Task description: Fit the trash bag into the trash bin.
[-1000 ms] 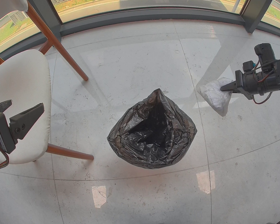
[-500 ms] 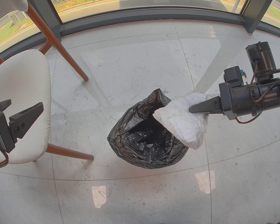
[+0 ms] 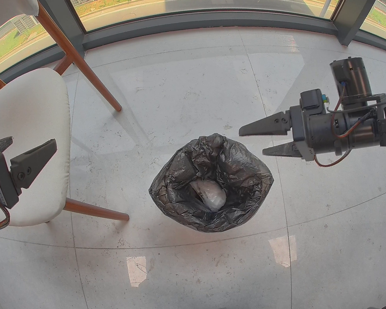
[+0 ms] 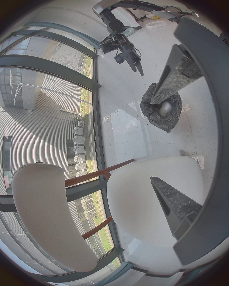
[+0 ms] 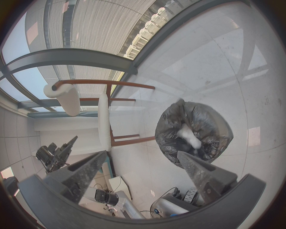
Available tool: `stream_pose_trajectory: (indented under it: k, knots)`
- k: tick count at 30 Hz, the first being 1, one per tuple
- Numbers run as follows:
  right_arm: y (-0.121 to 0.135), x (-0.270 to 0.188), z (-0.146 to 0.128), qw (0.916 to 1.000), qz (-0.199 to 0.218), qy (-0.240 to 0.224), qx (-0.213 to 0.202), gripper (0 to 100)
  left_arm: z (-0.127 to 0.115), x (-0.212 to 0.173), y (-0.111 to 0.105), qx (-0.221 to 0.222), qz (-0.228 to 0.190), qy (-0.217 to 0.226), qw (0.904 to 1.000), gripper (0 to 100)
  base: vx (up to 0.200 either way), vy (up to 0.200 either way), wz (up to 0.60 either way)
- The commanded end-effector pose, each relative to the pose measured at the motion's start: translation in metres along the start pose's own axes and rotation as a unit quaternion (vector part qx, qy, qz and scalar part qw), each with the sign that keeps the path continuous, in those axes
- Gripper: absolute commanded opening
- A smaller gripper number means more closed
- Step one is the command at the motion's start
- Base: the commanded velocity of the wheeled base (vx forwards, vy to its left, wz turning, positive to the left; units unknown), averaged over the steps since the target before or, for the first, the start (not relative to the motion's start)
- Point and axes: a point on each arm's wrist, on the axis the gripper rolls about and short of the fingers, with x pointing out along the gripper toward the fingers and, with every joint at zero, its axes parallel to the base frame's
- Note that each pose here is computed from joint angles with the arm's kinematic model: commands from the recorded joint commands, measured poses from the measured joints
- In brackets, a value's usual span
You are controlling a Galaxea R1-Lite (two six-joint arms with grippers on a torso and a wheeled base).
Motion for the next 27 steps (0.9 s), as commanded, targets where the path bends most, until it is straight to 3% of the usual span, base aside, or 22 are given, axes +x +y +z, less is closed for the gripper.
stream_pose_trajectory:
  k: [1,4,6,7,8,11,12,13,15,18,19,20,21,22,25,26,27]
  knots:
    - [0.007,-0.042,0.014,0.9983,-0.005,-0.058,-0.007,100,0.000,-0.005,0.003,-0.007,0.000,-0.006,1.0000,100,0.000,0.000,0.00]
    - [0.006,-0.083,0.016,0.9930,-0.033,-0.113,-0.006,100,0.000,-0.018,0.011,-0.016,0.017,-0.022,0.9995,100,0.000,0.000,0.00]
    - [0.000,-0.112,0.010,0.9842,-0.077,-0.159,0.002,100,-0.004,-0.024,0.019,-0.031,0.068,-0.024,0.9969,100,0.000,0.000,0.00]
    - [-0.001,-0.115,0.009,0.9826,-0.084,-0.166,0.003,100,-0.004,-0.026,0.020,-0.035,0.074,-0.025,0.9964,100,0.000,0.000,0.00]
    - [-0.007,-0.134,-0.001,0.9705,-0.131,-0.203,0.012,100,-0.008,-0.032,0.026,-0.054,0.104,-0.029,0.9927,100,0.000,0.000,0.00]
    - [-0.013,-0.161,-0.031,0.9480,-0.198,-0.247,0.027,100,-0.024,-0.041,0.033,-0.078,0.142,-0.025,0.9865,100,0.000,0.000,0.00]
    - [-0.013,-0.162,-0.034,0.9474,-0.200,-0.248,0.028,100,-0.025,-0.041,0.033,-0.080,0.145,-0.025,0.9859,100,0.000,0.000,0.00]
    - [-0.008,-0.181,-0.063,0.9393,-0.212,-0.268,0.026,100,-0.043,-0.049,0.038,-0.087,0.171,-0.018,0.9812,100,0.000,0.000,0.00]
    - [0.000,-0.197,-0.103,0.9357,-0.209,-0.284,0.013,100,-0.066,-0.059,0.042,-0.084,0.191,-0.007,0.9780,100,0.000,0.000,0.00]
    - [0.001,-0.211,-0.158,0.9298,-0.219,-0.292,-0.051,100,-0.102,-0.070,0.045,-0.081,0.223,0.012,0.9713,100,0.000,0.000,0.00]
    - [0.000,-0.212,-0.163,0.9286,-0.222,-0.291,-0.062,100,-0.106,-0.071,0.046,-0.081,0.229,0.014,0.9701,100,0.000,0.000,0.00]
    - [-0.006,-0.214,-0.193,0.9206,-0.236,-0.285,-0.124,100,-0.128,-0.077,0.047,-0.083,0.255,0.026,0.9630,100,0.000,0.000,0.00]
    - [-0.008,-0.214,-0.197,0.9190,-0.239,-0.283,-0.134,100,-0.132,-0.078,0.047,-0.084,0.260,0.026,0.9615,100,0.000,0.000,0.00]
    - [-0.015,-0.214,-0.226,0.9059,-0.252,-0.281,-0.192,100,-0.152,-0.085,0.048,-0.095,0.290,0.016,0.9523,100,0.000,0.000,0.00]
    - [-0.030,-0.212,-0.265,0.8812,-0.277,-0.287,-0.253,100,-0.187,-0.093,0.046,-0.101,0.328,0.019,0.9390,100,0.000,0.000,0.00]
    - [-0.030,-0.212,-0.265,0.8812,-0.277,-0.287,-0.253,100,-0.187,-0.093,0.046,-0.101,0.328,0.019,0.9390,100,0.000,0.000,0.00]
    - [-0.046,-0.205,-0.287,0.8647,-0.308,-0.290,-0.272,100,-0.204,-0.100,0.044,-0.104,0.351,0.016,0.9304,100,0.000,0.000,0.00]
